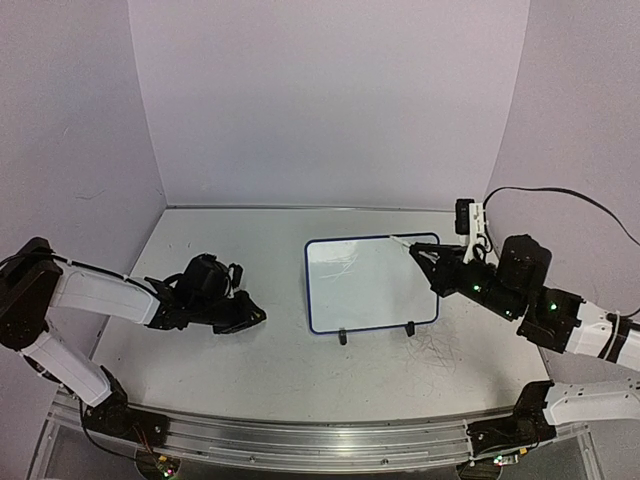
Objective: Write a sentence on the whiteboard
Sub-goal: Place the pen cap at the center of the board.
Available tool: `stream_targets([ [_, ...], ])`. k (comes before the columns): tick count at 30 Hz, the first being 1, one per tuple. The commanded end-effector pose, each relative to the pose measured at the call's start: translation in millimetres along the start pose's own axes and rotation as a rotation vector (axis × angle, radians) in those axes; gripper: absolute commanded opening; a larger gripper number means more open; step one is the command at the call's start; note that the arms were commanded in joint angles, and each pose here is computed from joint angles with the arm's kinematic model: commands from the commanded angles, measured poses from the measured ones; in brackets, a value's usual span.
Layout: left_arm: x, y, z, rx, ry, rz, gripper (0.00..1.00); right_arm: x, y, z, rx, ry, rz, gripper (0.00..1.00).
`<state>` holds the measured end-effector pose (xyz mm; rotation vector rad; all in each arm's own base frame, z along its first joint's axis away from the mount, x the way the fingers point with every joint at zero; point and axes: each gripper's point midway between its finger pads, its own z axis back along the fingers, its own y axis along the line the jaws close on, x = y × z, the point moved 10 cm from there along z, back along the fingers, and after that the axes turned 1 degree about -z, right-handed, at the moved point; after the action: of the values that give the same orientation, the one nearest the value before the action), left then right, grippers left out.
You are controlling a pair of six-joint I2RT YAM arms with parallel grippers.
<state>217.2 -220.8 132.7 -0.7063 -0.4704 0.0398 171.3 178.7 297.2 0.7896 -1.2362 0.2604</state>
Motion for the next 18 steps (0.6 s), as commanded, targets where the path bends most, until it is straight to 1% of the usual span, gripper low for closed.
stream_targets([
  [1, 12, -3, -7, 0.104, -0.067, -0.072, 0.0, 16, 4, 8, -0.007, -0.072, 0.018, 0.0],
  [7, 12, -7, -22, 0.269, -0.095, -0.168, 0.02, 17, 1, 14, -0.021, -0.1, 0.025, 0.0],
  [11, 13, -4, -34, 0.327, -0.072, -0.203, 0.03, 16, -1, 16, -0.036, -0.105, 0.027, 0.0],
  [18, 17, 0, -41, 0.416, -0.084, -0.253, 0.06, 12, -4, 19, -0.057, -0.111, 0.023, 0.0],
])
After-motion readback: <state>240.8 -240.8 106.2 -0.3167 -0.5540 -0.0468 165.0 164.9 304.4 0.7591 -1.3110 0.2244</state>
